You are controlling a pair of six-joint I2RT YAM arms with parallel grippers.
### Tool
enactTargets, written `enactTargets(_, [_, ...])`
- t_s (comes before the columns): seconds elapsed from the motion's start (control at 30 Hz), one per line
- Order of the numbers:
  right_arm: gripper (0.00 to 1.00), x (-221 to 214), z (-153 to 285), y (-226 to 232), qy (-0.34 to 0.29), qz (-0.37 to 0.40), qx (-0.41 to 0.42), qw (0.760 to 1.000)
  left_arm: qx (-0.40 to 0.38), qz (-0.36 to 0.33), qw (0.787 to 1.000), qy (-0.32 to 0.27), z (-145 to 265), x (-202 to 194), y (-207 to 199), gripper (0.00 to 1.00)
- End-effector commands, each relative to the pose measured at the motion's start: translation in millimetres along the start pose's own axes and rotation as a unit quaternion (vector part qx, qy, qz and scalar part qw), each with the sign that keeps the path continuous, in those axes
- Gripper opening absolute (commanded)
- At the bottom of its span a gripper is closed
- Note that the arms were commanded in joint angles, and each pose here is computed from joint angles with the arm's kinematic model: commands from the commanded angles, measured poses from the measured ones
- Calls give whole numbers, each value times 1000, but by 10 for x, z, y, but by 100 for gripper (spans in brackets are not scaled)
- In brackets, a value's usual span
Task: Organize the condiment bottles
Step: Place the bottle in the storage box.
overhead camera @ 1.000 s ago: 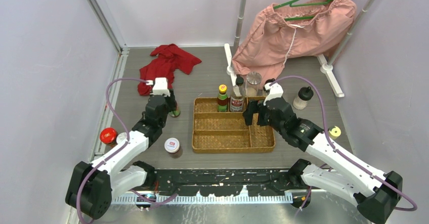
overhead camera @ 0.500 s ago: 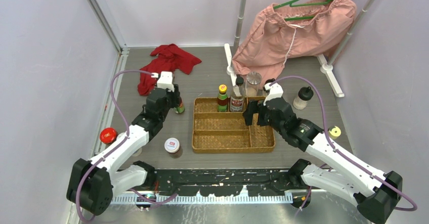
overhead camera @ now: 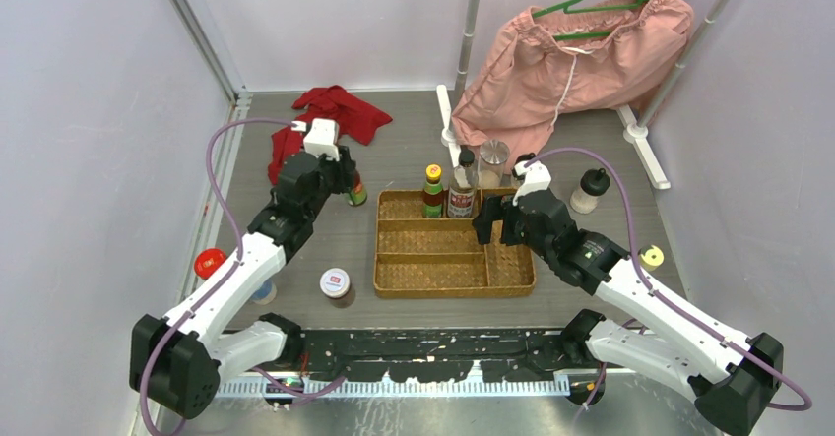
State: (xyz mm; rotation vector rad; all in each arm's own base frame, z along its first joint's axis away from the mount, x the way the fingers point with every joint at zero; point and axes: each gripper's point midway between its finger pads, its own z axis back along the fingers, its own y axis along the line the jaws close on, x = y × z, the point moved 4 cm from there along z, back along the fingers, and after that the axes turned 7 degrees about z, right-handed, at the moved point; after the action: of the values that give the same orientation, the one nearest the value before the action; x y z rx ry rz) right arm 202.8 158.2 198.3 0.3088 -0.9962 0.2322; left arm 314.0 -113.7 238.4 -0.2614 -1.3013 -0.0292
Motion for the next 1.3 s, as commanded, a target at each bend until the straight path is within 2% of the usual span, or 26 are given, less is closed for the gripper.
enactTargets(0.0, [100, 132, 21, 39, -28, -12, 11, 999, -66, 18, 993, -92, 126, 665, -253, 21])
enactTargets(0.27, [99, 117, 14, 40, -29, -15, 11, 999, -135, 12, 988, -71, 124, 716, -579, 20])
enactTargets(0.63, [100, 96, 14, 33, -31, -22, 10, 999, -195, -31, 979, -43, 49, 629, -1115, 19])
enactTargets(0.97, [100, 29, 13, 4, -28, -21, 7, 999, -193, -51, 979, -47, -81, 330, -1220, 19])
enactTargets(1.27, [100, -14, -33, 2, -22, -20, 5, 1000, -185, -68, 977, -77, -170, 220, -1195, 17])
